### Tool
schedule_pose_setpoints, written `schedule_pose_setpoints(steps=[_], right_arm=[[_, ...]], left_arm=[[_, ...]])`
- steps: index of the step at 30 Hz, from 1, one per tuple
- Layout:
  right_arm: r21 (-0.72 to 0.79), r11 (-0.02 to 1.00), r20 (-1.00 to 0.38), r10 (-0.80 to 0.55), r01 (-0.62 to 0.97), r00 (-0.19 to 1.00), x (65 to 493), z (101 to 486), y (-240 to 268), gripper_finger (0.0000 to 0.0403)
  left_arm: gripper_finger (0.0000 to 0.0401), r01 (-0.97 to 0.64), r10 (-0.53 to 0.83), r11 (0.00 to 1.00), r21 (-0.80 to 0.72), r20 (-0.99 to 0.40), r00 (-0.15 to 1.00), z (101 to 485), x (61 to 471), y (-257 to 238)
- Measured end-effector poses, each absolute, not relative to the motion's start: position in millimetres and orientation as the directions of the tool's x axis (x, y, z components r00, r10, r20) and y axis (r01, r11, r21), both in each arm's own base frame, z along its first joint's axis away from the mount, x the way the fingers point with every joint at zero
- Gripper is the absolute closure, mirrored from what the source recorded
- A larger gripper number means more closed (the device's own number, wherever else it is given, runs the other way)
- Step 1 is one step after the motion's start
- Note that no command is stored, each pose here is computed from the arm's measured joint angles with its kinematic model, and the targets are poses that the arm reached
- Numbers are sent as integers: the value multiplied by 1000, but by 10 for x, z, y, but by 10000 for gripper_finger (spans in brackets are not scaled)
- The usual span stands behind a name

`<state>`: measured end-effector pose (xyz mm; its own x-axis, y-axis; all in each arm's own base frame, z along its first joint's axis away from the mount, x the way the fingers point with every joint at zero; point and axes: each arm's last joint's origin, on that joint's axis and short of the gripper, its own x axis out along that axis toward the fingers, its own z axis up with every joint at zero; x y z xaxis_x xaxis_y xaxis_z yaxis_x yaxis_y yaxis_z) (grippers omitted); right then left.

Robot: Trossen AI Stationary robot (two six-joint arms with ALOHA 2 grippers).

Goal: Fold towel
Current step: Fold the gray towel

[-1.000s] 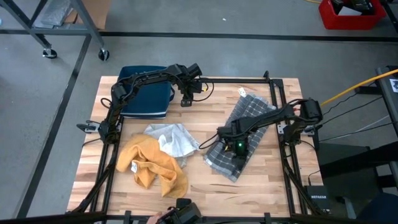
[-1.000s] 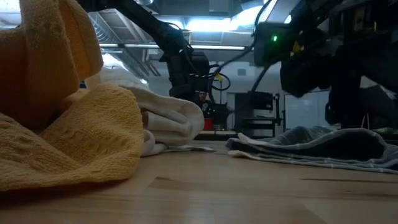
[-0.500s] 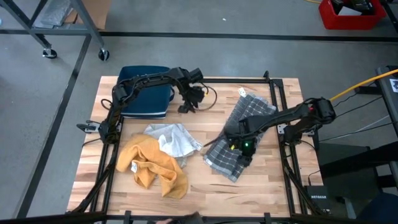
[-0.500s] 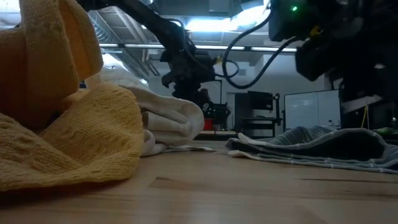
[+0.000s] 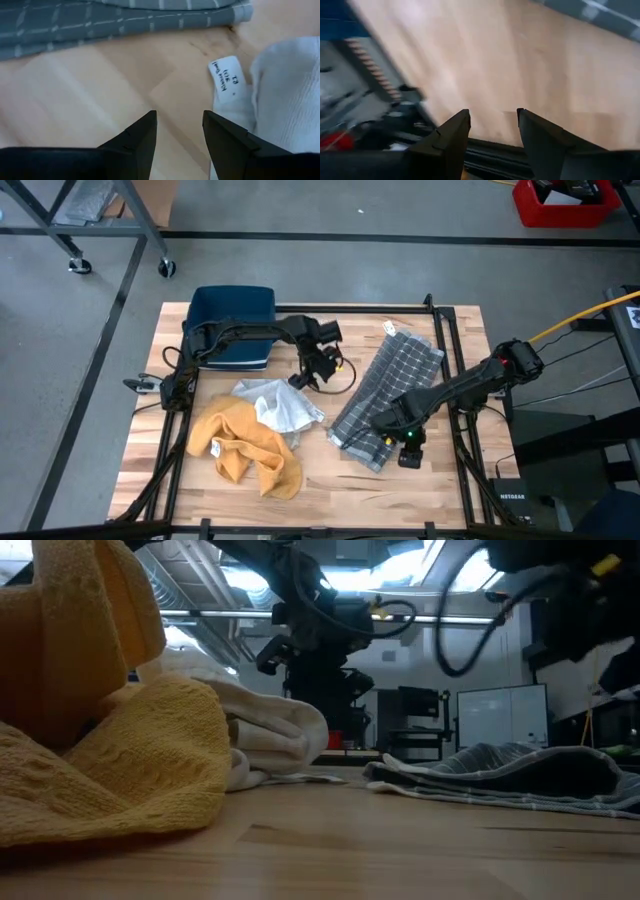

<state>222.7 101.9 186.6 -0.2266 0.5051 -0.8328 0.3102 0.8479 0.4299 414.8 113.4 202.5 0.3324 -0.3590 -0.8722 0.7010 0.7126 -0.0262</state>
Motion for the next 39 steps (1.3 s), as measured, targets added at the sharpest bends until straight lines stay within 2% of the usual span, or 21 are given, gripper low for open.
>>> schedule_pose_setpoints(steps=[5,8,12,20,24,32,39], right_arm=[[279,905,-901,363,322,-238,2136,1848,1131,226],[261,909,-916,339,324,-215,2127,1843,1195,226],[282,905,-925,344,320,-160,2159,1839,1262,226],[279,930,-960,264,240,90,2289,1845,1407,226],[242,948,-963,210,207,166,2289,1851,1477,226],[187,970,-968,154,158,199,2214,1838,1599,226],[121,985,-987,105,124,123,2203,1598,1724,226]], left_arm=[[248,753,-234,655,68,-929,288,2008,4205,908],[248,779,-160,616,116,-950,268,2002,4232,784],[248,810,-145,570,141,-952,268,2003,4268,623],[248,828,-131,504,245,-926,354,2031,4392,368],[248,835,-110,450,317,-908,404,2051,4454,248],[248,854,-128,359,376,-887,444,2073,4507,12],[248,864,-143,303,401,-878,457,2070,4520,-143]])
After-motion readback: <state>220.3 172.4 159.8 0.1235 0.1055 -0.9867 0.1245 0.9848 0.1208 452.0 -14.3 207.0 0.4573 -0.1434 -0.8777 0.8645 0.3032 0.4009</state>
